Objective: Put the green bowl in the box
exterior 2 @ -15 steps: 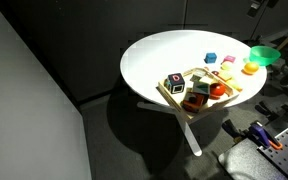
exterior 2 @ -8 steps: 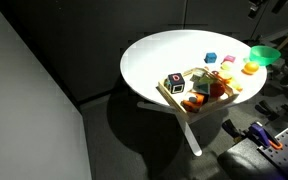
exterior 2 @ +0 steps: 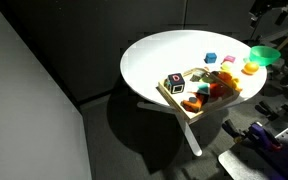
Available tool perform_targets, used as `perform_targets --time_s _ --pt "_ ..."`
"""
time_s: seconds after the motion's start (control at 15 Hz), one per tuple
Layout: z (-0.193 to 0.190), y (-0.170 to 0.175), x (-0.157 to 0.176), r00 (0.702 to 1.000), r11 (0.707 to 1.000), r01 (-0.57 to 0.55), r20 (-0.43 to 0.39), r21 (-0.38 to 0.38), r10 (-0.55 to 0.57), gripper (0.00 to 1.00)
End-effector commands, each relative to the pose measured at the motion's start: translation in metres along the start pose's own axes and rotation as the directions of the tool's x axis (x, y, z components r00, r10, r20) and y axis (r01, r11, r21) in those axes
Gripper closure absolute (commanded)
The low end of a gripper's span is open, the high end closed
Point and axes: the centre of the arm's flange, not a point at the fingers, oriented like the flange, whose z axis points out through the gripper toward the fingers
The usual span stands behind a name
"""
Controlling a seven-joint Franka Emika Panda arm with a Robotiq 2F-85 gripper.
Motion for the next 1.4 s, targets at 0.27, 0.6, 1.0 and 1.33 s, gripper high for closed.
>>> perform_targets --time_s 0.27,0.6,1.0,1.33 --pt "0.028 0.052 0.042 0.998 0.997 0.062 -0.015 0.045 -0.061 0.0" --pt "0.043 0.079 0.061 0.987 0.986 0.153 -0.058 0.062 -0.15 0.0" --pt "0.05 0.077 0.051 0.988 0.988 0.146 -0.047 0.044 -0.144 0.0" --pt "0.05 0.076 0.051 0.988 0.988 0.148 -0.046 0.044 -0.146 0.0"
